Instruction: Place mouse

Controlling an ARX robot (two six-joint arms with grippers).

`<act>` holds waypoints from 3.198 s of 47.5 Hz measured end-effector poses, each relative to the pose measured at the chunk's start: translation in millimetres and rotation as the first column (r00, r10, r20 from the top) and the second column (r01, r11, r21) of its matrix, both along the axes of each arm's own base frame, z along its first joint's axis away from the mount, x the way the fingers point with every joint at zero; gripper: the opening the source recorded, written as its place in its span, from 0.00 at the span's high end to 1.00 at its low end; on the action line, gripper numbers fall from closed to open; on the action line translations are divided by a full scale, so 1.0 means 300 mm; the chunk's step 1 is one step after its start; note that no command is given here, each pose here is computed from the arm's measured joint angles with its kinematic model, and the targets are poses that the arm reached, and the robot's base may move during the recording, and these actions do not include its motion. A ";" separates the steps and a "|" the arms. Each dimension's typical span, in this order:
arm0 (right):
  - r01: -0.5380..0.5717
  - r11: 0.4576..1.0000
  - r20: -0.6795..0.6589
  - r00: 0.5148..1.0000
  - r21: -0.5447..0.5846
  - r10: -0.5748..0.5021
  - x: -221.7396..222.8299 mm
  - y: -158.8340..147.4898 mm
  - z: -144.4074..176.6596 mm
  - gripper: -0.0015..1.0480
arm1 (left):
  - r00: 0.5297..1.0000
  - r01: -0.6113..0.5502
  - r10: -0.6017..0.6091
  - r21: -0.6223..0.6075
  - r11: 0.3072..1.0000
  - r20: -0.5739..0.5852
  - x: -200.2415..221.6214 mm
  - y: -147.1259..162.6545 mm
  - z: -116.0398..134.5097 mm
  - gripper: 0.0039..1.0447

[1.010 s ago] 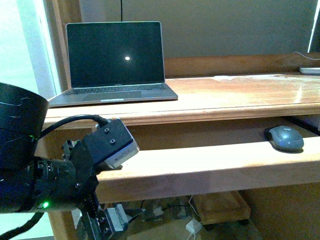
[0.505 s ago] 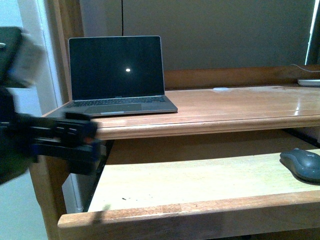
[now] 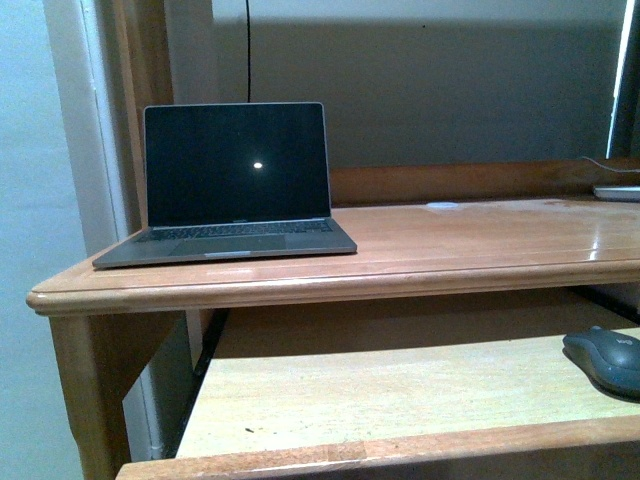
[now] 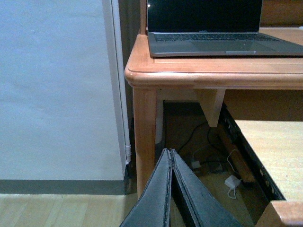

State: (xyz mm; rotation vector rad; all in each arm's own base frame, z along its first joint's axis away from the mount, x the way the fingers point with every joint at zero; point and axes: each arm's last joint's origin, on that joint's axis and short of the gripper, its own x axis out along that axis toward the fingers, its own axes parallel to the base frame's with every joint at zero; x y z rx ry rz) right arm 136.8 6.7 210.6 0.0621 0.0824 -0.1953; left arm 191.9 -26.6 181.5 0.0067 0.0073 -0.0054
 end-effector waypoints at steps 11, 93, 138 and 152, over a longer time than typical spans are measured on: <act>-0.128 0.990 -0.049 0.991 -0.051 0.125 0.206 0.053 0.166 0.07 | 1.000 0.003 -0.003 0.000 1.000 -0.003 -0.063 0.031 -0.018 0.98; -0.167 0.982 -0.588 0.805 -0.091 0.082 0.828 0.038 -0.007 0.42 | 1.000 -0.002 0.002 -0.001 1.000 0.009 -0.285 0.087 -0.044 0.98; -0.149 0.974 -0.455 0.888 -0.168 0.057 1.083 0.420 0.420 0.47 | 1.000 -0.001 0.001 -0.002 1.000 0.012 -0.315 0.087 -0.050 0.06; -0.126 0.978 -0.446 0.894 -0.168 0.038 1.203 0.507 0.360 0.47 | 1.000 -0.001 0.001 -0.002 1.000 0.012 -0.315 0.087 -0.050 0.07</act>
